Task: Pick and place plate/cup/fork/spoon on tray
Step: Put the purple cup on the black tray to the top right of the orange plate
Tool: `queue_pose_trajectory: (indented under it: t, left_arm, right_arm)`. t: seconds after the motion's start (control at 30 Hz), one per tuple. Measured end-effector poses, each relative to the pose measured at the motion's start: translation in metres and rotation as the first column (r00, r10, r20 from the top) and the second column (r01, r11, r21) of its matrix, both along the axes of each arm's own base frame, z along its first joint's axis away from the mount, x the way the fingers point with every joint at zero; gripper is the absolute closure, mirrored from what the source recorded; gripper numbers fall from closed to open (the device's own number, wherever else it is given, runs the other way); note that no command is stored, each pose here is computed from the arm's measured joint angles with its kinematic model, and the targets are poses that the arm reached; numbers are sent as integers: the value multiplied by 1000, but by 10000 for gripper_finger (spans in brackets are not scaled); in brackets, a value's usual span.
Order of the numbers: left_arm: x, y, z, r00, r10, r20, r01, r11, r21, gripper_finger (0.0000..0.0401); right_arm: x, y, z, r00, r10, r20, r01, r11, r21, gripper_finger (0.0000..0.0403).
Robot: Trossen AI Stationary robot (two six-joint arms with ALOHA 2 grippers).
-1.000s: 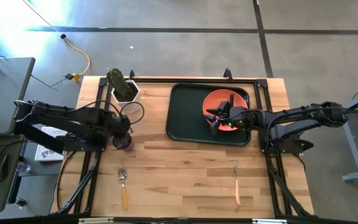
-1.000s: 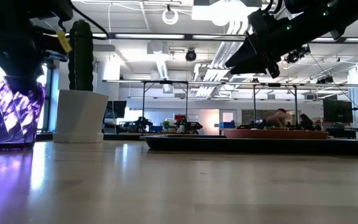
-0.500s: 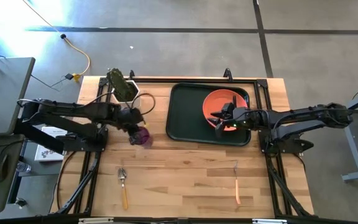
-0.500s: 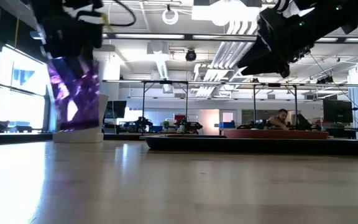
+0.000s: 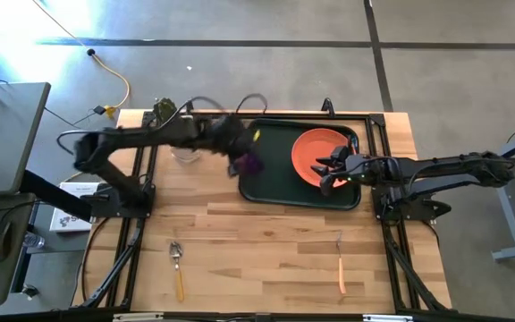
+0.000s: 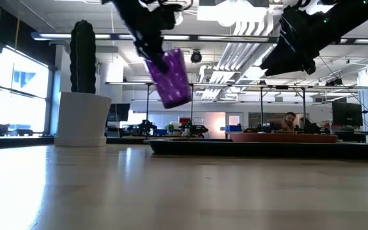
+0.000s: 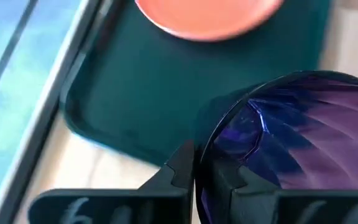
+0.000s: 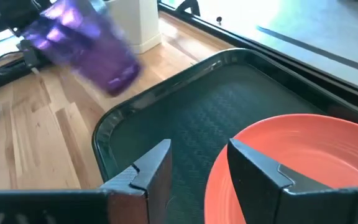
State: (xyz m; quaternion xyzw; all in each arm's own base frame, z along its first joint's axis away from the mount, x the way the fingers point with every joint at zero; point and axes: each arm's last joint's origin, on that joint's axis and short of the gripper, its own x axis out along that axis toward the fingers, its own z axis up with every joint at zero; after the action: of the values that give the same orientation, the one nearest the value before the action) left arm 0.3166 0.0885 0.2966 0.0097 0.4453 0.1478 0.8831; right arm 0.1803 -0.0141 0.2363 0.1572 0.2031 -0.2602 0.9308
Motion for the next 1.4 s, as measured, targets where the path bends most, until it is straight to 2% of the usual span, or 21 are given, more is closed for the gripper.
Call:
queue_pose_trajectory:
  t: [0.13,0.27,0.37,0.57,0.73,0.87,1.23,1.4]
  left_arm:
    - [25,43,0,998,56,10,-56,998,12,391]
    - [45,82,-15,992,126,-17,-126,992,0,390]
    - [56,105,-25,987,161,-25,-161,987,-9,390]
    - [67,134,-42,989,147,-13,-148,983,-112,389]
    - [71,150,-57,984,175,-19,-175,967,-186,387]
    - [69,157,-64,976,215,-30,-217,955,-204,374]
    - [67,159,-64,974,224,-40,-228,951,-209,294]
    - [67,161,-64,973,229,-31,-231,951,-206,272]
  right_arm:
    - [-3,-1,-3,999,-19,-43,19,1000,-14,253]
    - [-5,-2,-4,995,-75,-68,72,996,-56,253]
    - [-5,-3,-4,994,-72,-83,65,994,-83,253]
    - [-6,-3,-5,992,-75,-98,64,992,-105,253]
    - [-7,-4,-5,988,-112,-104,98,987,-129,253]
    - [-7,-4,-5,987,-128,-99,114,985,-131,253]
    - [-6,-4,-4,988,-133,-79,122,985,-123,253]
    - [-6,-4,-4,988,-137,-73,128,985,-114,253]
